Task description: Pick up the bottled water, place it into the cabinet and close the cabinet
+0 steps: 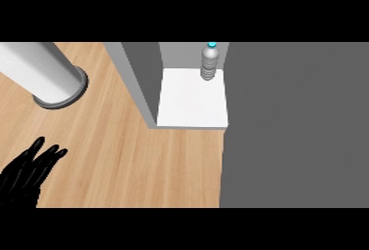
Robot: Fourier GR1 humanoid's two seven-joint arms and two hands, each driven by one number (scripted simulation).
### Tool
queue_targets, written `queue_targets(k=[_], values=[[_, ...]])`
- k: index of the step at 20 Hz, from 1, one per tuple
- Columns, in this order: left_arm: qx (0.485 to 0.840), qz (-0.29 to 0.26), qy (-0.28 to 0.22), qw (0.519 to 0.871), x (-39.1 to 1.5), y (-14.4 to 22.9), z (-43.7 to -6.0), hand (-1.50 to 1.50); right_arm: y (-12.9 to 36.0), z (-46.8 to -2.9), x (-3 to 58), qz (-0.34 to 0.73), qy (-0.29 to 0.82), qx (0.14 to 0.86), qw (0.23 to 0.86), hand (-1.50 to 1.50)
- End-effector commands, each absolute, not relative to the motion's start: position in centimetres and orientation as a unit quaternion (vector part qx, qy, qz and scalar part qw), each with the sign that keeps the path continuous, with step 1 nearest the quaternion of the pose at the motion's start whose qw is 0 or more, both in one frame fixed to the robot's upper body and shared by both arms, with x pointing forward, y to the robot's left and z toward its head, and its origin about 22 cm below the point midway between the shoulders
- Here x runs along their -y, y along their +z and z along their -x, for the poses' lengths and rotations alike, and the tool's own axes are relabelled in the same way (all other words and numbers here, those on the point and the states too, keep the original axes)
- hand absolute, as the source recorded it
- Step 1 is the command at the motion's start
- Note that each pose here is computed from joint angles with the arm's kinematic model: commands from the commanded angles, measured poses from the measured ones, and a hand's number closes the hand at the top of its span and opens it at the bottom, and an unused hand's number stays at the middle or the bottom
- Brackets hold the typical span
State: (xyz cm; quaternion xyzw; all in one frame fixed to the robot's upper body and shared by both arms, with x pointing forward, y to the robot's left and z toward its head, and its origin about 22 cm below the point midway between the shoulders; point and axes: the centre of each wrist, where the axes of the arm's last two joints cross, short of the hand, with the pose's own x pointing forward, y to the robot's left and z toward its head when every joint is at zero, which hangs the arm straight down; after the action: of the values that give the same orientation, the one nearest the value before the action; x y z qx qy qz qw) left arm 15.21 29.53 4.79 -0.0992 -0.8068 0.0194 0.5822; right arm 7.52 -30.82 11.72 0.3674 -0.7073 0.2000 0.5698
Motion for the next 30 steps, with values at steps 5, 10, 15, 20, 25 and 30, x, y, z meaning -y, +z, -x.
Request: queue_targets(k=[5,10,15,20,25,30], values=[[0.804,0.113,0.018,0.583,-31.8,6.1,-14.4,-1.5,17.9,-7.3,26.5,-0.33,0.363,0.707,0.509,1.5],[0.797,0.106,0.027,0.594,-33.1,6.1,-13.6,-1.5,17.9,-8.7,25.8,-0.338,0.395,0.693,0.5,1.5],[0.792,0.101,0.021,0.602,-33.9,6.7,-13.2,-1.5,17.7,-9.5,24.5,-0.356,0.378,0.693,0.501,1.5],[0.793,0.107,0.016,0.6,-34.8,6.7,-12.6,-1.5,17.3,-10.8,23.0,-0.37,0.362,0.686,0.511,1.5],[0.795,0.1,0.009,0.599,-36.5,7.3,-12.5,-1.5,17.2,-12.1,21.2,-0.381,0.348,0.679,0.522,1.5],[0.793,0.106,0.015,0.599,-37.2,7.5,-12.2,-1.5,17.4,-13.9,18.5,-0.408,0.338,0.676,0.512,1.5]])
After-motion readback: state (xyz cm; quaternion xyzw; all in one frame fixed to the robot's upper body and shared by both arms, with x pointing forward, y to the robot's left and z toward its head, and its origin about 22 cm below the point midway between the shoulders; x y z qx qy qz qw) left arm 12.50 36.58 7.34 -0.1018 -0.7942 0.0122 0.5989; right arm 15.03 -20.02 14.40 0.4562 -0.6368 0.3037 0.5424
